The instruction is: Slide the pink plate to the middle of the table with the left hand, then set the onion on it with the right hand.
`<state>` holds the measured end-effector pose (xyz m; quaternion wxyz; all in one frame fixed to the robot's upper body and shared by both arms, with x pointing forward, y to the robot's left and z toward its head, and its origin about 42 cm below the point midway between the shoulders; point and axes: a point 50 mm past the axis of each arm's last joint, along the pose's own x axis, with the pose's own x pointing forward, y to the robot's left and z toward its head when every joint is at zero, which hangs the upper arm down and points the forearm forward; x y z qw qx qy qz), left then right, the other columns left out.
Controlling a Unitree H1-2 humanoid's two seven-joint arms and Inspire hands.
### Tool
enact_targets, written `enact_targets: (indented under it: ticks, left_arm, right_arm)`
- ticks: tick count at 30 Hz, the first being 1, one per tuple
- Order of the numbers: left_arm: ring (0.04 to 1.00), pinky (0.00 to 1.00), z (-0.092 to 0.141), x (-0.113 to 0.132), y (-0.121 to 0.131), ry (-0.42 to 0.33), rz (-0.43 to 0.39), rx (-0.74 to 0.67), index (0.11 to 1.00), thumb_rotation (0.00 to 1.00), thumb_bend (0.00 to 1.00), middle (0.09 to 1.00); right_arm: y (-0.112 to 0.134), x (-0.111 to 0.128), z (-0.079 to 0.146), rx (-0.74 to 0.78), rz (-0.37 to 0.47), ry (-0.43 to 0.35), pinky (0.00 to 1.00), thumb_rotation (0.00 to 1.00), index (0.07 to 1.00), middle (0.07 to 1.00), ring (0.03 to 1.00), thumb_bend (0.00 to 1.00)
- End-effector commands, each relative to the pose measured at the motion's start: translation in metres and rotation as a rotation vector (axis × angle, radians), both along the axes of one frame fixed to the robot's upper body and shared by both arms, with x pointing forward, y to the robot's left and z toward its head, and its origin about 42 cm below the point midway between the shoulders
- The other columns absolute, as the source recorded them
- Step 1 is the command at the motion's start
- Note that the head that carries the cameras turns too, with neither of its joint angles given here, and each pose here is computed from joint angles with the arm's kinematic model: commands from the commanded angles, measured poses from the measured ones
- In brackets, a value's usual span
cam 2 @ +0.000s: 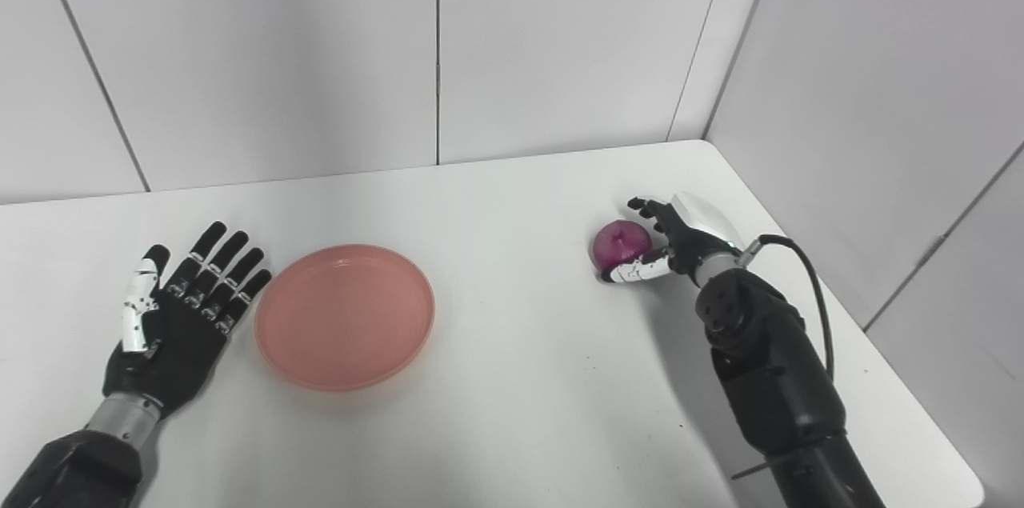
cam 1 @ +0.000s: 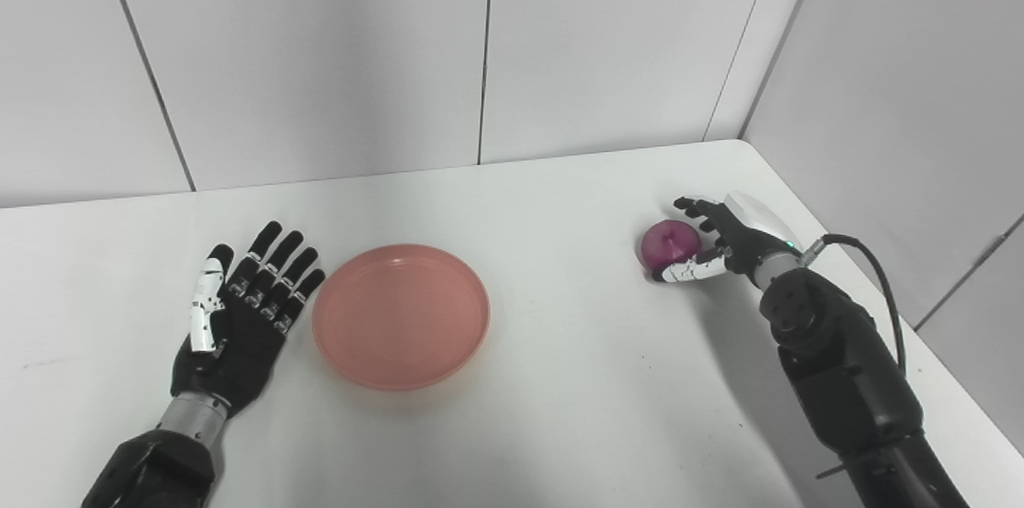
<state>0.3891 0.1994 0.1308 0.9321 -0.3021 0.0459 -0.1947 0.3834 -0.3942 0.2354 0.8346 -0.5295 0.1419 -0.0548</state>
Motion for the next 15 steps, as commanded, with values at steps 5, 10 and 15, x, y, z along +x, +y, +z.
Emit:
enact_targets:
  ticks: [5,10,15]
  left_arm:
    - [0.947,0.95,-0.0299,-0.0139,0.0076,0.157,0.021,0.061,0.939,1.00,0.38,0.952]
    - [0.950,0.95,-0.0295,-0.0141,0.0078,0.152,0.017,0.061,0.943,1.00,0.38,0.954]
    - [0.952,0.96,-0.0292,-0.0141,0.0083,0.155,0.016,0.055,0.945,1.00,0.38,0.957]
  right_arm:
    - [-0.0031,0.0049,0.0302,-0.056,0.015,-0.091,0.58,0.19,0.693,0.689,0.640,0.88]
    - [0.0005,0.0050,0.0323,-0.064,0.033,-0.096,0.46,0.10,0.562,0.592,0.536,0.80]
    - [0.0026,0.0057,0.0329,-0.074,0.045,-0.099,0.40,0.13,0.493,0.544,0.479,0.54]
